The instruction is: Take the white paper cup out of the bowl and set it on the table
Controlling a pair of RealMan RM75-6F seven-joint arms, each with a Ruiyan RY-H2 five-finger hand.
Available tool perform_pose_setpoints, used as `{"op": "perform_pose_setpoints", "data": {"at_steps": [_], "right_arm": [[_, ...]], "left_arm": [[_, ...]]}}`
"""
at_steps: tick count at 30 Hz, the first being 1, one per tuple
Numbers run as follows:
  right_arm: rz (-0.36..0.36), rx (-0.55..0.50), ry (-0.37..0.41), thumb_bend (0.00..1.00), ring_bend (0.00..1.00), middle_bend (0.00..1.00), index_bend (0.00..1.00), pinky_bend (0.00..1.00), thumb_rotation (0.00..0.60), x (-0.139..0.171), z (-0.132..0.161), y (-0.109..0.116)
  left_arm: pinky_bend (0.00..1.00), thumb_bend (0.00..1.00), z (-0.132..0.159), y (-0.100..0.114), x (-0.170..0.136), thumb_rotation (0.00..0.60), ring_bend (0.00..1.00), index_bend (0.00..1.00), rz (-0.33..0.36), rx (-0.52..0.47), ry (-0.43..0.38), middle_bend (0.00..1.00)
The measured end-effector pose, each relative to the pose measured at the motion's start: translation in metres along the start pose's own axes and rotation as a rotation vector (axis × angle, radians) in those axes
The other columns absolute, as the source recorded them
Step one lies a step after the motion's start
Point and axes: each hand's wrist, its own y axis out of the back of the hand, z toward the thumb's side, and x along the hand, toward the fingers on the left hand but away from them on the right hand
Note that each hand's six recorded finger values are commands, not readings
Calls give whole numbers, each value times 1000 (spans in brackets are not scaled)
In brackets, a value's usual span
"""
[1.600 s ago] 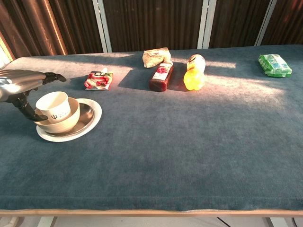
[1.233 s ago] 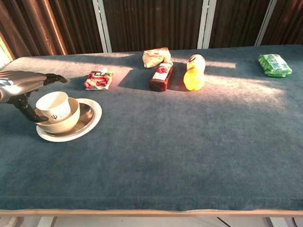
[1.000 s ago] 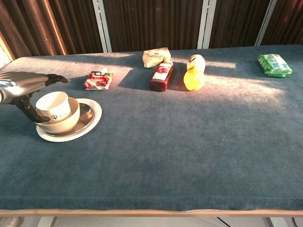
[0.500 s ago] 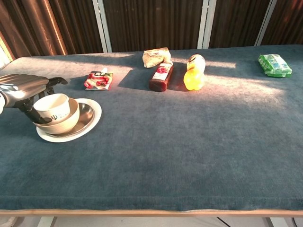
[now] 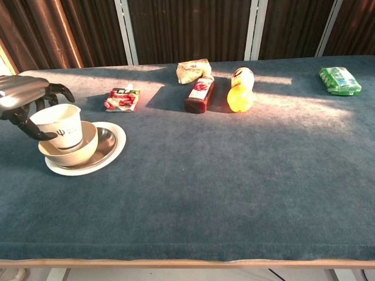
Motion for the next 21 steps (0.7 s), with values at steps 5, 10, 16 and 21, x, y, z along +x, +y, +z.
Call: {"op": "perform_pose_setpoints", "data": {"at_steps": [5,10,16,21], "right_arm": [[2,1,-1,0,0,0,0,137,600,0,0,0],[4,5,0,0,0,0,0,137,600,-1,1,-1],[16,18,1,0,0,0,0,137,600,-4,3,-5],[29,29,2,0,0,0,0,137,600,-6,4,-8]], "left_arm": [[584,267,-19,16,-14,600,464,247,29,2,13,474],[594,267,-50,29,-40,600,463,247,28,12,42,474],[594,266,-80,30,-79,600,463,248,-3,-10,50,474],[594,266,-85,22,-108,600,463,247,6,-48,7,475]]}}
